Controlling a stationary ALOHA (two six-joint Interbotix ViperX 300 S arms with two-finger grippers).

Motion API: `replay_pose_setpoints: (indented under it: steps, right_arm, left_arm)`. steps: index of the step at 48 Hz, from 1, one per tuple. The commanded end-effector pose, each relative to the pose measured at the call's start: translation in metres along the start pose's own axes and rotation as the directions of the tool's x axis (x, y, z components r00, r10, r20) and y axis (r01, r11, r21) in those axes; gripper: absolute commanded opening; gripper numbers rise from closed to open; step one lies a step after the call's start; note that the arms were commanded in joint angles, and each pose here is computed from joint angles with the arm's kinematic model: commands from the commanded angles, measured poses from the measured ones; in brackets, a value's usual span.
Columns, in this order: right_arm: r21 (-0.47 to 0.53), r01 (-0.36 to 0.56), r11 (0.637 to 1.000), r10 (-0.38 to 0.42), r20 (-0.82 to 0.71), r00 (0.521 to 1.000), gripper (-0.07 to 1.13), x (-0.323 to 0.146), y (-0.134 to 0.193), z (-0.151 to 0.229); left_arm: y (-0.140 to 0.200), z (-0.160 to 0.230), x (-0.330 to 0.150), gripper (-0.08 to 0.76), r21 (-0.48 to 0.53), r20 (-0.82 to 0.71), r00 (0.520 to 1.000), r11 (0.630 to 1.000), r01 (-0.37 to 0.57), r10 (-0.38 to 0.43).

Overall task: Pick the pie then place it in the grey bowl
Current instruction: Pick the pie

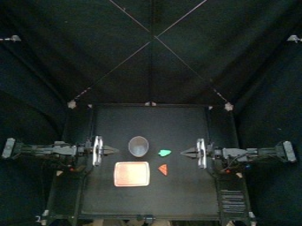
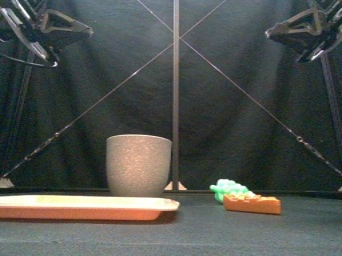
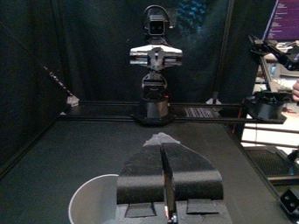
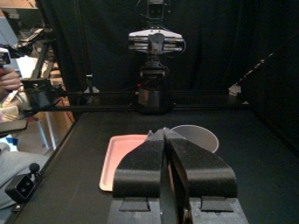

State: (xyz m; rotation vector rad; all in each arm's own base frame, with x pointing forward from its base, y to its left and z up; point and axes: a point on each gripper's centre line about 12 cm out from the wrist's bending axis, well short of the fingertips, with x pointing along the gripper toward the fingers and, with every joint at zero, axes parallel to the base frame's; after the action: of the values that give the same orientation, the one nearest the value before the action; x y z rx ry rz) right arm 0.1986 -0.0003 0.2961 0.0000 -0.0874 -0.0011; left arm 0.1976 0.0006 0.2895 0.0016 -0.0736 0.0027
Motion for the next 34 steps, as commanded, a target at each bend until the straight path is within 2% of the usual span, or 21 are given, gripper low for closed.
replay_pose_setpoints:
  steps: [1, 10, 14, 19, 23, 25, 30, 34]
  right_arm:
    - [0.002, 0.027, 1.000, -0.027, -0.034, 0.999, 0.02, 0.010, -0.006, -0.005]
    - [0.033, 0.135, 0.990, -0.131, -0.119, 0.984, 0.03, 0.037, -0.030, -0.015]
    - [0.081, 0.179, 0.980, -0.166, -0.145, 0.975, 0.09, 0.047, -0.038, -0.015]
    - [0.155, 0.240, 0.958, -0.211, -0.180, 0.961, 0.30, 0.053, -0.049, -0.017]
    - [0.194, 0.270, 0.943, -0.234, -0.188, 0.954, 0.54, 0.053, -0.053, -0.018]
    - [0.211, 0.281, 0.936, -0.242, -0.192, 0.951, 0.71, 0.053, -0.055, -0.020]
    - [0.239, 0.293, 0.926, -0.249, -0.199, 0.948, 0.99, 0.053, -0.055, -0.022]
    - [0.282, 0.309, 0.908, -0.256, -0.211, 0.943, 1.08, 0.053, -0.056, -0.025]
  left_arm:
    - [0.001, 0.001, 0.003, 0.019, 0.002, 0.002, 1.000, 1.000, -0.005, 0.005]
    - [0.004, 0.001, 0.003, 0.014, 0.003, 0.002, 1.000, 1.000, -0.019, 0.019]
    - [0.005, 0.001, 0.003, 0.012, 0.002, 0.002, 1.000, 1.000, -0.027, 0.027]
    - [0.006, 0.000, 0.003, 0.014, 0.001, -0.003, 1.000, 1.000, -0.028, 0.028]
    - [0.006, -0.003, 0.002, 0.014, 0.002, -0.009, 1.000, 1.000, -0.028, 0.028]
    - [0.006, -0.003, 0.002, 0.014, 0.002, -0.009, 1.000, 1.000, -0.028, 0.028]
    - [0.007, -0.003, 0.002, 0.014, 0.004, -0.009, 0.999, 0.999, -0.035, 0.035]
    - [0.008, -0.004, 0.003, 0.014, 0.005, -0.012, 0.999, 0.999, -0.041, 0.041]
